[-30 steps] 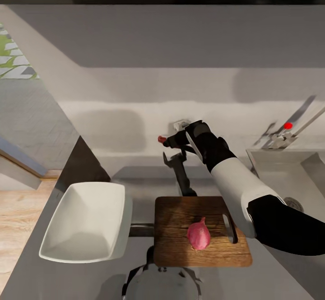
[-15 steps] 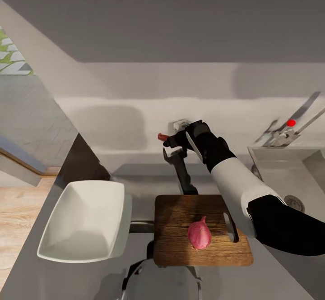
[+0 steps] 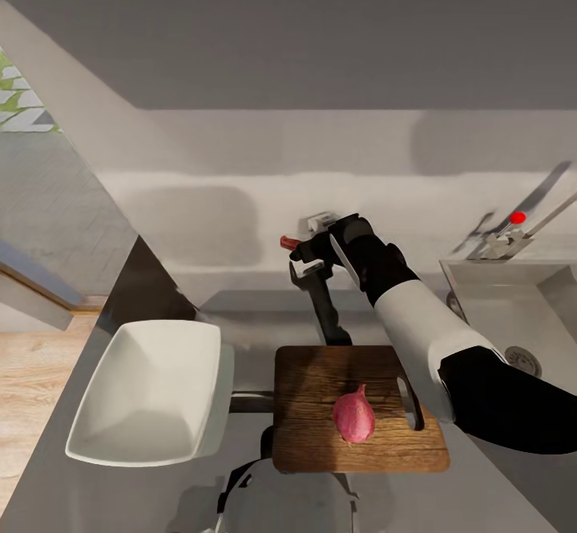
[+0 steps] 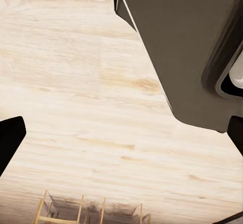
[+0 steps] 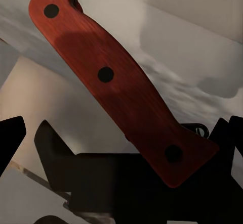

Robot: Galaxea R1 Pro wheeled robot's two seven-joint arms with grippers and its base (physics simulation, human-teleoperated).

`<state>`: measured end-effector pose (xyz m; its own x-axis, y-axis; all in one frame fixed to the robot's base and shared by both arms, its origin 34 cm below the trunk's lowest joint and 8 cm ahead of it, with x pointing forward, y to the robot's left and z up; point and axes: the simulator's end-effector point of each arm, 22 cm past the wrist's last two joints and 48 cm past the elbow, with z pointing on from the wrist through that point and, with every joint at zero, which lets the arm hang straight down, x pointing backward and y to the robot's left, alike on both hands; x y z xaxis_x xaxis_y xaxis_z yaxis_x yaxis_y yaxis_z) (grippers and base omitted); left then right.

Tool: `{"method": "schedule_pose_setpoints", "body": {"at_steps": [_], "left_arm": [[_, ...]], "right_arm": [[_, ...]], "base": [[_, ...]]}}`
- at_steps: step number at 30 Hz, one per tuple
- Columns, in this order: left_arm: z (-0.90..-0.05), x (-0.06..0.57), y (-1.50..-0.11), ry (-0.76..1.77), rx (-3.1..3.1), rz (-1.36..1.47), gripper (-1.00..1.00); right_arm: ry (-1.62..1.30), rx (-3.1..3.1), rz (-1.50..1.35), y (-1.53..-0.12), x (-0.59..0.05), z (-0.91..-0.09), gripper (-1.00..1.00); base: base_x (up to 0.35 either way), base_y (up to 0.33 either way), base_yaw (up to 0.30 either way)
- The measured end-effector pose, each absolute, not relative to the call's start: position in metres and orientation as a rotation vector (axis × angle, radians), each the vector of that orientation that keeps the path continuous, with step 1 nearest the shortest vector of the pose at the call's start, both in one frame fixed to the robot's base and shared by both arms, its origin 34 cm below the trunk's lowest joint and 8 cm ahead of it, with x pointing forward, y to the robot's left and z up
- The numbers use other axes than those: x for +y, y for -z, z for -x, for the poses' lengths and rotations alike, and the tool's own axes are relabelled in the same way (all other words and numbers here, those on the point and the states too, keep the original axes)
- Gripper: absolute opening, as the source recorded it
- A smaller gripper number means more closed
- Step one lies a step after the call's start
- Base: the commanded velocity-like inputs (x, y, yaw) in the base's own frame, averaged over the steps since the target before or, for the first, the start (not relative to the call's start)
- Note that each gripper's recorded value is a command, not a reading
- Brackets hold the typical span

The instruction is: In the kitchen, take the Vidalia onion out of the sink, dice it on the chopping board with the paring knife, put the diced onion into the bowl on the countertop, then place both the paring knife and the chopping board into the sink.

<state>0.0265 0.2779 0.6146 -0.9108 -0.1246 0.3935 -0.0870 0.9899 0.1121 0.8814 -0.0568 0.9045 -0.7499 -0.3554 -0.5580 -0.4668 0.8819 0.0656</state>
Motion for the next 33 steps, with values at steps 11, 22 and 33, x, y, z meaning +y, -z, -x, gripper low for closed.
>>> {"method": "schedule_pose_setpoints", "body": {"at_steps": [11,22,33], "left_arm": [[-0.0261,0.2776,-0.6147,0.128,-2.722,-0.151,1.0],[-0.0237,0.277,-0.6152,0.127,-2.717,-0.151,1.0],[-0.0237,0.277,-0.6152,0.127,-2.717,-0.151,1.0]], "right_arm": [[-0.27,2.499,0.595,-0.9039,-0.057,-0.8814,1.0],[-0.263,2.492,0.598,-0.9034,-0.0573,-0.8827,1.0],[-0.254,2.49,0.602,-0.9031,-0.0583,-0.8832,-1.0]], "base": [[0.0,0.0,0.0],[0.0,0.0,0.0],[0.0,0.0,0.0]]}}
